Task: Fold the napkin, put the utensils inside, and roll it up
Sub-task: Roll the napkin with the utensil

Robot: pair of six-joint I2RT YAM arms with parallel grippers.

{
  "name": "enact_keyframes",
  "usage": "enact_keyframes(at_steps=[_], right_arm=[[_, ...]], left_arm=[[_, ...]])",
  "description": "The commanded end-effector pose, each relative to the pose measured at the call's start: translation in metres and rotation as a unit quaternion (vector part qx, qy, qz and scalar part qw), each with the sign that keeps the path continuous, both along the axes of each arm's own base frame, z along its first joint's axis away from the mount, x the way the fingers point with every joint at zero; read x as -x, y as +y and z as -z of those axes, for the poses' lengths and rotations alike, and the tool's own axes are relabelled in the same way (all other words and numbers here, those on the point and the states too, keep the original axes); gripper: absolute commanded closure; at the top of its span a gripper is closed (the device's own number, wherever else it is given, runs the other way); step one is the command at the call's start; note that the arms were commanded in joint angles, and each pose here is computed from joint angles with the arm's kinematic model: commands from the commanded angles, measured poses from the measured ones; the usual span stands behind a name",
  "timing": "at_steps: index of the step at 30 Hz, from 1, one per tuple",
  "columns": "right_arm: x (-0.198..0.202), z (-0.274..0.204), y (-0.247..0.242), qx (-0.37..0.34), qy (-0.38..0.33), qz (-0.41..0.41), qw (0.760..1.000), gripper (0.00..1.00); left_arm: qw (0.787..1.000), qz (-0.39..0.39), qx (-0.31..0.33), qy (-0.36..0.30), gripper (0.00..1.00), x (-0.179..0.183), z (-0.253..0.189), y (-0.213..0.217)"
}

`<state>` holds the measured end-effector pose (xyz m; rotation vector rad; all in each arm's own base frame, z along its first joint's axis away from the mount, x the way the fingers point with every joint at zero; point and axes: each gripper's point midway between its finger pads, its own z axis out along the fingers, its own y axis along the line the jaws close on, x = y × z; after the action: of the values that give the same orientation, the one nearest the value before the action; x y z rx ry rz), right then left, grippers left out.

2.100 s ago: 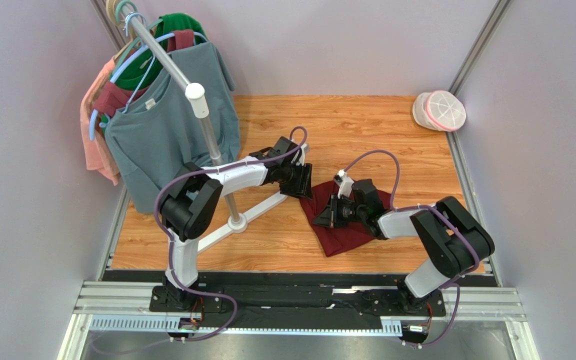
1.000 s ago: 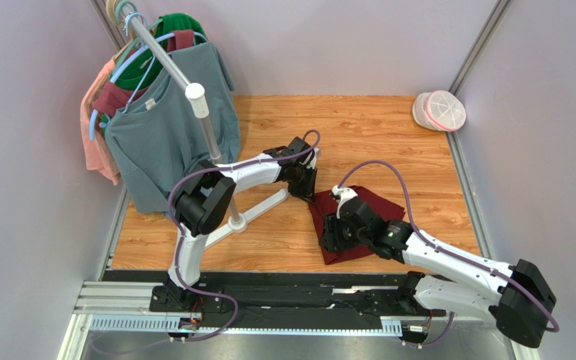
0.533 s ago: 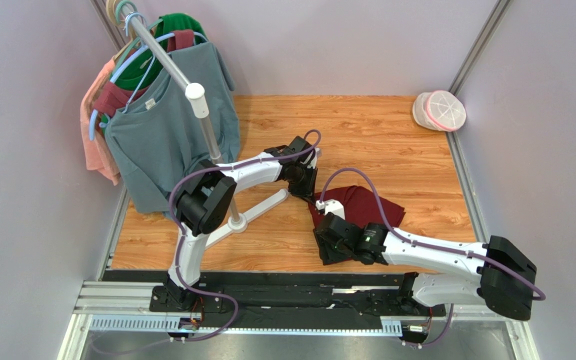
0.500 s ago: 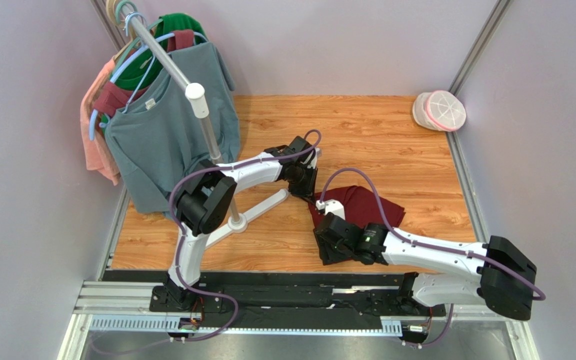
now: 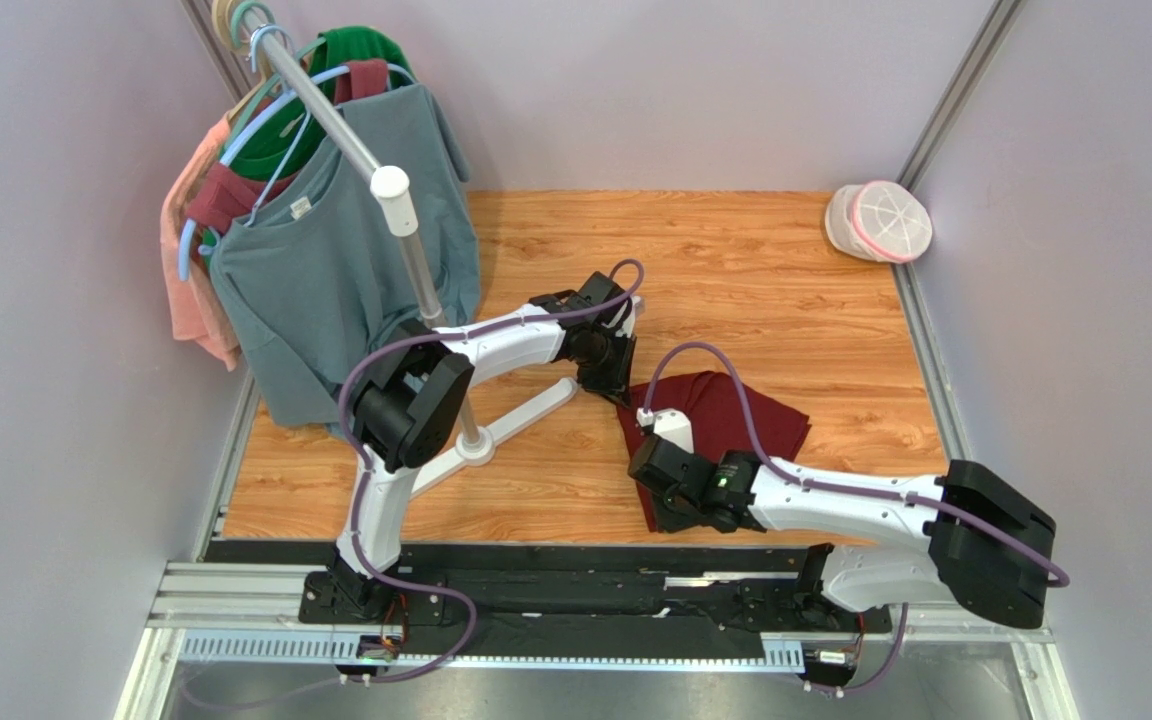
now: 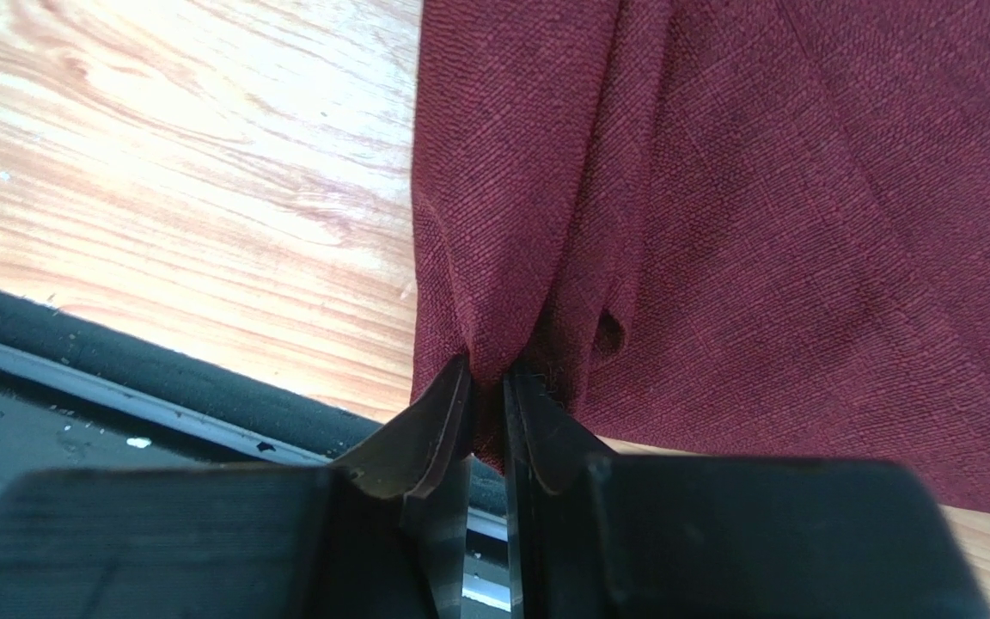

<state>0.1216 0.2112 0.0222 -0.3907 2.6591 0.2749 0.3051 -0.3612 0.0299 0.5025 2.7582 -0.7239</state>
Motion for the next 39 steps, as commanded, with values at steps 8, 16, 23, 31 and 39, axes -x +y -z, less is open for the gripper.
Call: enact_keyframes(at_steps=[8,16,23,31,39], right_arm=[[-0.005,-0.028,0.0,0.002,-0.025,0.002,1.0,0.55],[-0.046,-0.093,0.034,0.006,-0.131,-0.052,0.99,0.43],[-0.082,-0.069,0.052,0.071,-0.168,-0.059,0.981,0.43],[-0.096,-0.048,0.055,0.076,-0.169,-0.054,0.981,0.44],[-0.099,-0.019,0.046,0.095,-0.151,-0.042,0.983,0.46]], left_arm=[[1.0,0.01,-0.029,0.0,0.79,0.001,0.011,0.006],[1.0,0.01,-0.025,0.002,0.8,0.0,0.011,0.003],[1.0,0.012,-0.019,0.004,0.8,-0.002,0.009,0.0],[1.0,0.015,-0.018,0.005,0.8,-0.002,0.008,-0.002],[1.0,0.015,-0.017,0.004,0.8,-0.003,0.007,-0.002]])
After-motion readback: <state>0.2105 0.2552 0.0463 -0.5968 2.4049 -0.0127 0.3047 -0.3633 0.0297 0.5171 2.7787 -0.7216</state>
